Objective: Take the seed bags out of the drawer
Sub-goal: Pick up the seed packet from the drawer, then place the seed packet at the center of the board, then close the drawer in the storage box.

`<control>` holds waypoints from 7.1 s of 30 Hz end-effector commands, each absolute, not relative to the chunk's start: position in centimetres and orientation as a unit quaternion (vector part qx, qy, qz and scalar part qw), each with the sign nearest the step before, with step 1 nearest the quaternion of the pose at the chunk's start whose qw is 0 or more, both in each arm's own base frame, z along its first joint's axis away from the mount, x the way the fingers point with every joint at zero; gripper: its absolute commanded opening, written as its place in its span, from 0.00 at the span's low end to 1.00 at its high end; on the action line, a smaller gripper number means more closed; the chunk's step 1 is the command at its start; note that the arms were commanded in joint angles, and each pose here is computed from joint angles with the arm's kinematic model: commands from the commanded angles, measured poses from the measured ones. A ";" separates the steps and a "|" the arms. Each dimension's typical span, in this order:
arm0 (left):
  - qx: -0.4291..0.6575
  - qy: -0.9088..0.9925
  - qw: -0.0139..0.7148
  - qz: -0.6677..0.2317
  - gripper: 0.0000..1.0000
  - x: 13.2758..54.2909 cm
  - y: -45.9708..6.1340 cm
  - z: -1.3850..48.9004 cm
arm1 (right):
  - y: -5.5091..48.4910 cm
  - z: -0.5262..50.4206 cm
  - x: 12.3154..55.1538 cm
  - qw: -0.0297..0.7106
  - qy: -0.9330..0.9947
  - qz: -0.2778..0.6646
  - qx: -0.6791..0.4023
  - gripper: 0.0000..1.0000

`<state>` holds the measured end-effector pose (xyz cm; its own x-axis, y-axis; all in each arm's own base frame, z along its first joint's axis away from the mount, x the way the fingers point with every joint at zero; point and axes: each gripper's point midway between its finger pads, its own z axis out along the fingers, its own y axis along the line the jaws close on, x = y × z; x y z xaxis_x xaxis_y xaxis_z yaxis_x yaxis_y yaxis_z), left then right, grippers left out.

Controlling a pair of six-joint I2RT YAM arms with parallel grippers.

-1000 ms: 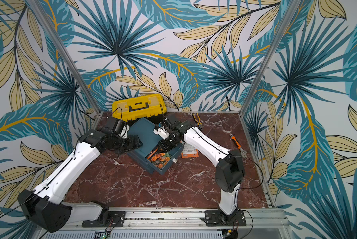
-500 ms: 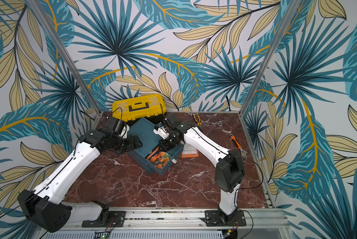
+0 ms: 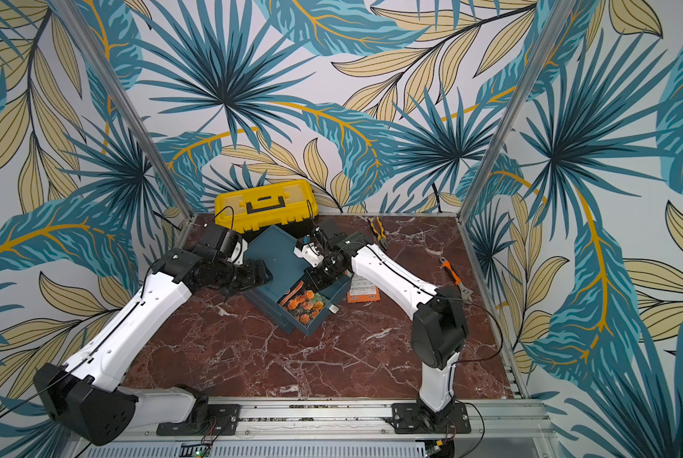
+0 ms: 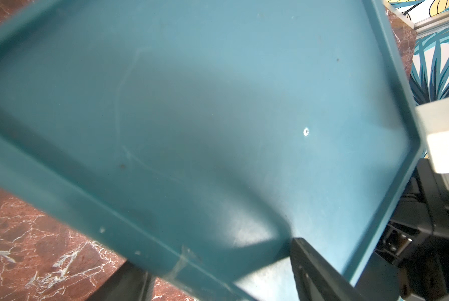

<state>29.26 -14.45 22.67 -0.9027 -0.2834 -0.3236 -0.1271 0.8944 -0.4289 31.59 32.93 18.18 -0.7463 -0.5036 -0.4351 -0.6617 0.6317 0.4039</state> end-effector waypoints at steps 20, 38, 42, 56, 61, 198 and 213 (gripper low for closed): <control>-0.102 0.954 0.193 -0.205 0.83 29.2 -14.6 22.9 | 32.6 22.6 30.6 0.123 0.915 0.291 -0.253 0.00; -0.098 0.953 0.194 -0.211 0.83 29.4 -14.9 22.8 | 31.6 25.0 30.0 0.069 0.938 0.300 -0.162 0.00; -0.098 0.953 0.194 -0.211 0.83 29.4 -14.9 22.7 | 31.0 25.4 30.3 0.070 0.939 0.303 -0.148 0.00; -0.097 0.953 0.196 -0.212 0.83 29.5 -14.9 22.8 | 29.2 27.8 30.2 0.069 0.931 0.338 -0.120 0.00; -0.096 0.952 0.198 -0.213 0.83 29.6 -15.0 22.9 | 28.0 28.5 29.3 0.071 0.933 0.333 -0.121 0.00; -0.098 0.935 0.233 -0.250 0.87 28.9 -15.2 26.1 | 21.3 22.9 26.5 0.307 0.862 0.403 0.032 0.08; -0.100 0.946 0.199 -0.237 0.83 28.7 -15.3 23.2 | 24.3 22.2 27.0 0.297 0.858 0.419 0.011 0.08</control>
